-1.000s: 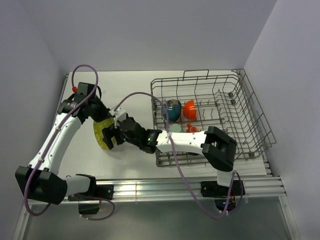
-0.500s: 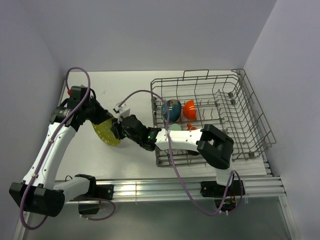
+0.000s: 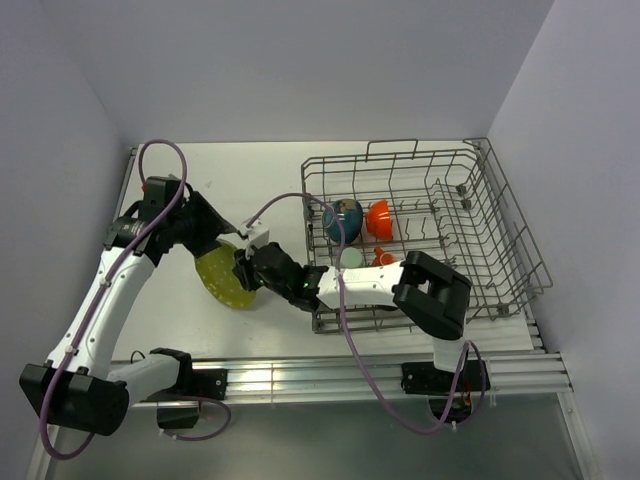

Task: Load the mixed dishes into the dish rack

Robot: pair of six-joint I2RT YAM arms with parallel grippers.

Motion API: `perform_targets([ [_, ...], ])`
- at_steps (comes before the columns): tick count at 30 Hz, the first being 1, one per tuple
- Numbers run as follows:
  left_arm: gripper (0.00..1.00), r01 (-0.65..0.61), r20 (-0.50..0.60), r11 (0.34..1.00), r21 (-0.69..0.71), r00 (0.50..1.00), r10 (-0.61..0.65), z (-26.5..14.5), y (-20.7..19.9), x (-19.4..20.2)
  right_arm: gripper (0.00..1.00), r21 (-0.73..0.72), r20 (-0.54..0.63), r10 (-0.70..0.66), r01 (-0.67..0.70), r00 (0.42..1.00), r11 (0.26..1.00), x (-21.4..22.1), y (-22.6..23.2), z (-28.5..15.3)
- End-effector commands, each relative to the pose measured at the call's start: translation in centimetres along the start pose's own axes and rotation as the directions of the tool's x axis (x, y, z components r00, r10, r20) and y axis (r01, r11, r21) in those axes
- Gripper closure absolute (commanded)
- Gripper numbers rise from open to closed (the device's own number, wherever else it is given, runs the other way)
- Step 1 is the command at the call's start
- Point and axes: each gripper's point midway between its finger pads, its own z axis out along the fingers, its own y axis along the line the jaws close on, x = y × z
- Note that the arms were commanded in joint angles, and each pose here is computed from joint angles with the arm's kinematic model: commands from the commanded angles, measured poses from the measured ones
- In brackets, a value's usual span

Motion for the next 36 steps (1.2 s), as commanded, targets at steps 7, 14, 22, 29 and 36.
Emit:
perform_targets([
  [7,0.22,-0.060,0.152,0.997,0.043,0.987,0.052,-2.4,-1.2,-2.6,1.00,-0.051,0.134,0.061,-0.054,0.989,0.997,-5.1,1.5,-2.0],
  [14,0.21,-0.035,0.307,0.998,-0.047,0.951,0.047,-5.4,0.1,-5.3,1.00,-0.046,0.176,0.032,-0.024,0.984,0.999,-7.7,1.5,-3.6],
  [22,0.22,-0.094,0.533,0.986,0.141,0.846,0.004,-12.9,-1.9,-7.2,1.00,-0.040,0.270,-0.022,0.034,0.963,0.999,-14.0,1.3,-8.4],
  [29,0.25,-0.152,0.531,0.954,0.260,0.848,-0.009,-15.7,-3.5,-5.9,1.00,0.084,0.396,-0.072,0.042,0.915,0.996,-22.1,-1.8,-14.4],
  [36,0.25,-0.179,0.506,0.949,0.259,0.862,0.024,-14.5,-3.2,-5.1,1.00,0.309,0.501,-0.128,-0.039,0.856,0.950,-28.5,-8.7,-22.9],
])
